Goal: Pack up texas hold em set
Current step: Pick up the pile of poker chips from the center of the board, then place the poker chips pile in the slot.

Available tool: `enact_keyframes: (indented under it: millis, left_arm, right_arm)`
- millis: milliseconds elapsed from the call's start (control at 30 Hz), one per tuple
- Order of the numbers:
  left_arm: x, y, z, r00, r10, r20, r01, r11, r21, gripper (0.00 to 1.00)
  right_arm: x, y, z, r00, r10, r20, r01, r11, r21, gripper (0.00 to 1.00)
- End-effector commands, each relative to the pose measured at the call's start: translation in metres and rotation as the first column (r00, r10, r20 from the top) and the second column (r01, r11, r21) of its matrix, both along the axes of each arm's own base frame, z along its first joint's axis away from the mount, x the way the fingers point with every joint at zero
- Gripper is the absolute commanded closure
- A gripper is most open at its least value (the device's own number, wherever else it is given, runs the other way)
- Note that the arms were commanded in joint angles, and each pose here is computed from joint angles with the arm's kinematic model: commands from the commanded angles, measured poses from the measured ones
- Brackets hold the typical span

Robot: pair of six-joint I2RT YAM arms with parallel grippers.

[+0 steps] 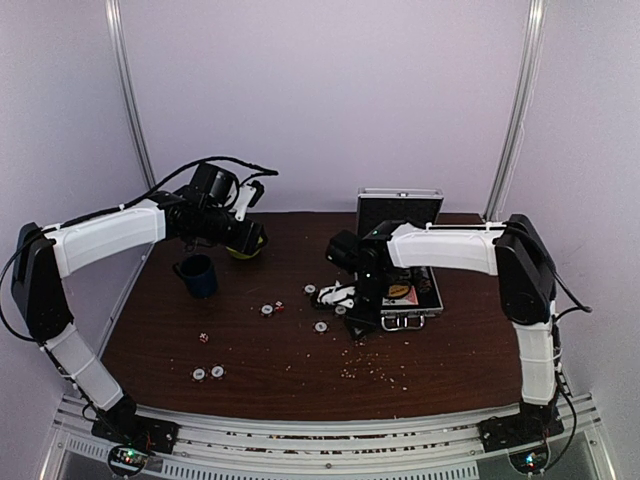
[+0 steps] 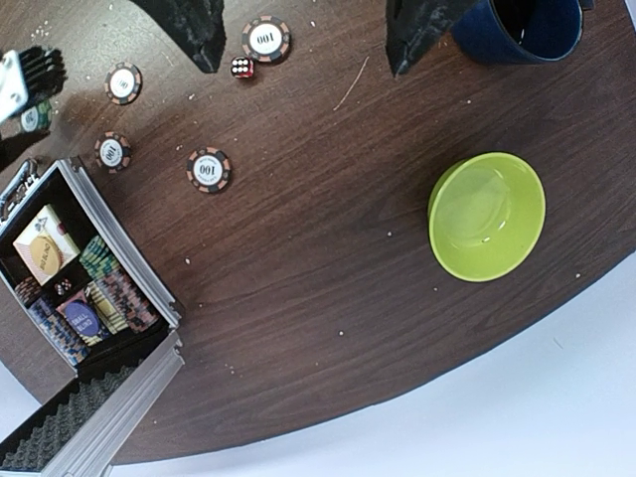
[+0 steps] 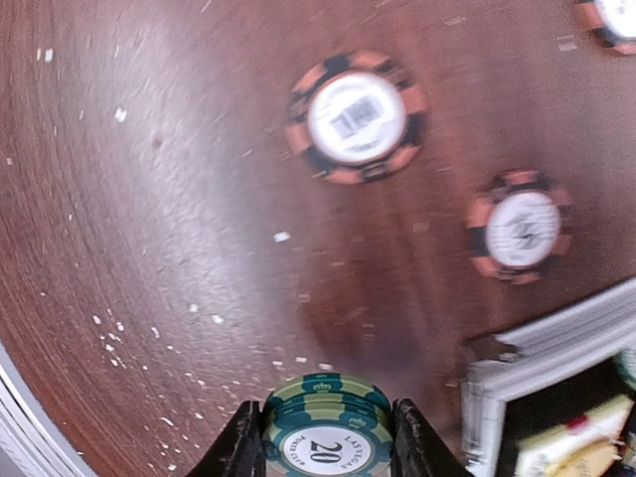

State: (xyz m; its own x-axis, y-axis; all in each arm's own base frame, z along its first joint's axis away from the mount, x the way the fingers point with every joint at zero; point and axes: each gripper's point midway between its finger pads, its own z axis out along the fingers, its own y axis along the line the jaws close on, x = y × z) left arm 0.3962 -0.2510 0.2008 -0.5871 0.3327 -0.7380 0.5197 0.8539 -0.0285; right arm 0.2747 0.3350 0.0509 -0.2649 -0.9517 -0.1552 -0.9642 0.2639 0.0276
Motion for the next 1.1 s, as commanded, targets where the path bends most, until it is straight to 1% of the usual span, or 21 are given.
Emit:
enact_keyframes:
  millis: [0, 233, 433, 600, 767, 1067]
  left_arm:
    - [0.007, 0.0, 0.007, 1.0, -0.004, 0.023, 0.004, 1.0, -0.011, 0.44]
    - [0.006, -0.001, 0.008, 1.0, -0.006, 0.023, 0.007, 1.0, -0.013, 0.44]
    - [0.007, -0.001, 0.006, 1.0, -0.006, 0.019, 0.006, 1.0, -0.012, 0.44]
    - [0.006, -0.001, 0.005, 1.0, -0.007, 0.017, 0.007, 1.0, -0.012, 0.44]
    - [0.007, -0.001, 0.003, 1.0, -0.009, 0.013, 0.009, 1.0, -0.011, 0.44]
    - [0.007, -0.002, 0.003, 1.0, -0.008, 0.012, 0.009, 1.0, -0.01, 0.44]
  right_arm:
    - [0.024, -0.006, 0.039, 0.997, -0.041, 0.063, 0.038, 0.998, 0.041, 0.83]
    - [0.088, -0.029, 0.052, 0.965, -0.148, 0.218, 0.142, 0.989, 0.046, 0.83]
    - [0.117, -0.036, 0.04, 0.943, -0.19, 0.272, 0.182, 0.982, 0.055, 0.83]
    - [0.13, -0.037, 0.028, 0.924, -0.208, 0.32, 0.198, 0.978, 0.066, 0.83]
    - [0.139, -0.031, 0.02, 0.916, -0.225, 0.332, 0.205, 0.974, 0.093, 0.83]
    - [0.139, -0.037, 0.007, 0.916, -0.214, 0.339, 0.209, 0.977, 0.05, 0.79]
